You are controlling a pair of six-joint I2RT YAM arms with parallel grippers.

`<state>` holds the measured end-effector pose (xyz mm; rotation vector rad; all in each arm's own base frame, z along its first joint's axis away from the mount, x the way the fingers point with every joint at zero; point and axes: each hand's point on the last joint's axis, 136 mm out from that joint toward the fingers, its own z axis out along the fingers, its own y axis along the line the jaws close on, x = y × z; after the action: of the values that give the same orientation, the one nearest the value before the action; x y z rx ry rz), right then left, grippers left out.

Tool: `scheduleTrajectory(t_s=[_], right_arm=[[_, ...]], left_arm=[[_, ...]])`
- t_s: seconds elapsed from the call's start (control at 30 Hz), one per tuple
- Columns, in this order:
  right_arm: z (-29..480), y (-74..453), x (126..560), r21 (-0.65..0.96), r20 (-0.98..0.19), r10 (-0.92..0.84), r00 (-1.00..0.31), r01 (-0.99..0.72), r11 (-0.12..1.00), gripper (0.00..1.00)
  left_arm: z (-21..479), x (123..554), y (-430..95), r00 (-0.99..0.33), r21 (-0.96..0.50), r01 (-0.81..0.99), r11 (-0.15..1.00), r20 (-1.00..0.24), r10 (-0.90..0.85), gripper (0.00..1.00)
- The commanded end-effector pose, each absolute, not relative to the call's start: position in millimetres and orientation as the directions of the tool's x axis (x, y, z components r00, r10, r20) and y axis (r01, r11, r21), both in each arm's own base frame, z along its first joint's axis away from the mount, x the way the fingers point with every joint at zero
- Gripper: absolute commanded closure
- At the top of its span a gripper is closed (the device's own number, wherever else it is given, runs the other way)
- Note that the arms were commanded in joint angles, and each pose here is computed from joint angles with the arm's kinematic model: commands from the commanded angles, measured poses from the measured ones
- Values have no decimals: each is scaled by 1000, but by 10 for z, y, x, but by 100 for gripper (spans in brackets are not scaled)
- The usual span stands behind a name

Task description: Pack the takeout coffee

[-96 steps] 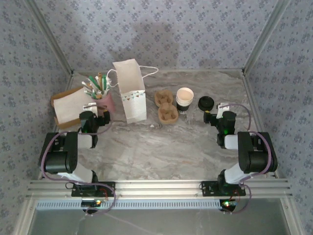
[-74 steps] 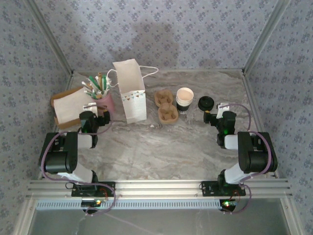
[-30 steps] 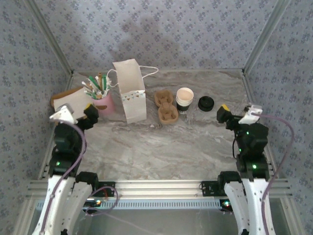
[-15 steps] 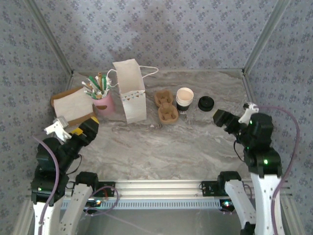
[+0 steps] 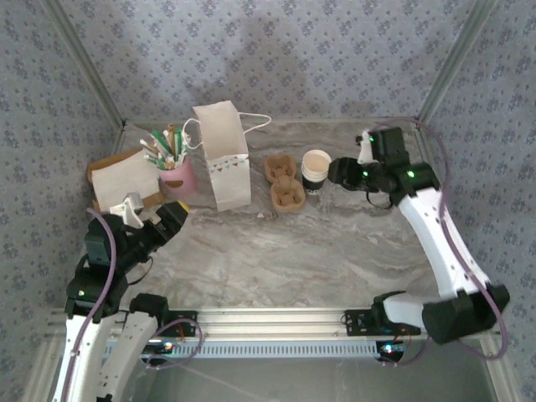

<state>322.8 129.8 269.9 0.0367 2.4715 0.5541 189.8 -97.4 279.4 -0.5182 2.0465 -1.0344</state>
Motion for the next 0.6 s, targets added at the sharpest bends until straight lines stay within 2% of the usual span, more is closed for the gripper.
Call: scheduleTrajectory(t_s=[0.0, 0.27, 0.47, 0.57], right_arm=[[2580, 1387, 3349, 282, -516, 30, -856, -136, 950, 39], [2335, 1655, 3808, 154, -444, -103, -890, -189, 970, 52], [2212, 1860, 4057, 96, -400, -184, -898, -240, 966, 59], [2114, 1907, 4171, 62, -371, -212, -904, -252, 966, 62]], left_arm=[[2753, 1953, -1144, -656, -827, 7, 562, -428, -622, 16], [2538, 2076, -1865, -723, -697, 103, 710, -543, -428, 25], [2279, 2246, -2493, -784, -658, 156, 736, -536, -313, 33], [2239, 2365, -2713, -796, -656, 179, 733, -535, -284, 34]])
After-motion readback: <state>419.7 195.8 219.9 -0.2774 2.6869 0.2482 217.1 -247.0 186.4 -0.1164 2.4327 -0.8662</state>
